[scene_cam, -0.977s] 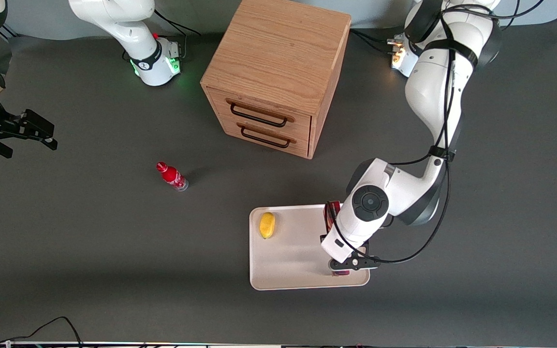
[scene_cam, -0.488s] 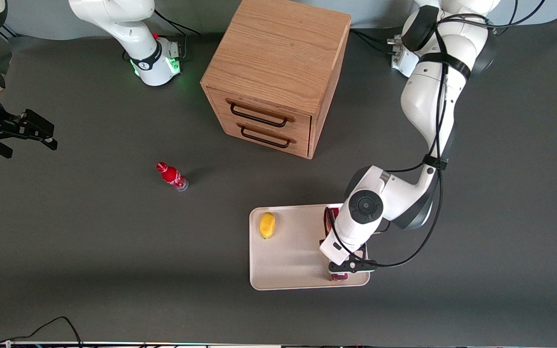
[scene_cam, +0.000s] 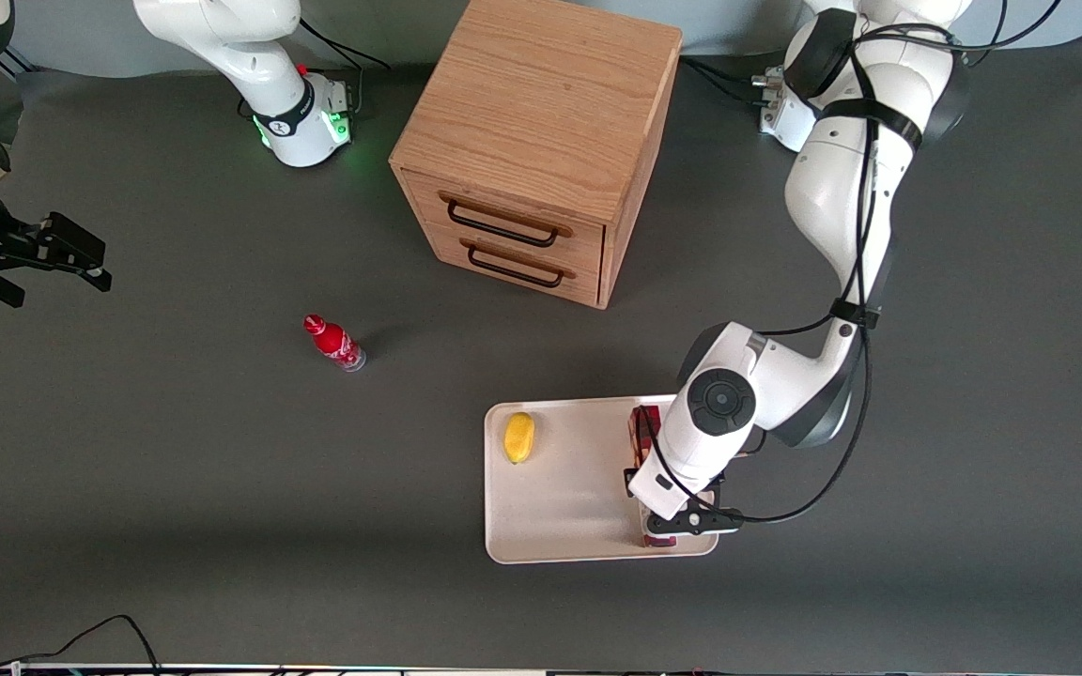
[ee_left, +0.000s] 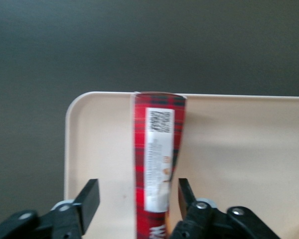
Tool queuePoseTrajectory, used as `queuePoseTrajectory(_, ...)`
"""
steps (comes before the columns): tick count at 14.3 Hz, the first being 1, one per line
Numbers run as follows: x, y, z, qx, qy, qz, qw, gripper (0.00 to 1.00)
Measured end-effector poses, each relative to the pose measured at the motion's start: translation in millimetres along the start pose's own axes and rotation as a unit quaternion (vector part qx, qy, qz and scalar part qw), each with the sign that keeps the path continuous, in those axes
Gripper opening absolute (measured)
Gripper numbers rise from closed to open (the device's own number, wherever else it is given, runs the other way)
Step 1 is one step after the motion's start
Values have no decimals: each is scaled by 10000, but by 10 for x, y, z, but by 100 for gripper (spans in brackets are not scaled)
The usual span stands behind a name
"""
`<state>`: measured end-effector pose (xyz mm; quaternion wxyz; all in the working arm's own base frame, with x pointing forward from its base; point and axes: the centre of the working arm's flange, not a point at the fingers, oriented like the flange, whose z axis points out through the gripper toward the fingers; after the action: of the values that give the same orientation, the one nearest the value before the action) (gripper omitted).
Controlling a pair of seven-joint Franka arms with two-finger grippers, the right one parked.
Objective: Place red cookie box on tray
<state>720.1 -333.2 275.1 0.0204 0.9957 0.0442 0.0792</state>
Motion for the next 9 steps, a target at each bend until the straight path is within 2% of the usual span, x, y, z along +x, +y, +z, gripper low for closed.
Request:
queuePoseTrajectory(2,125,-246,-443,227,-143,-111,9996,99)
queuePoseTrajectory(5,283,-698,-1257,288,-356,-102,9989,100)
queuePoseTrajectory(9,360,-1602,-2208,137,-832,394,9957,100)
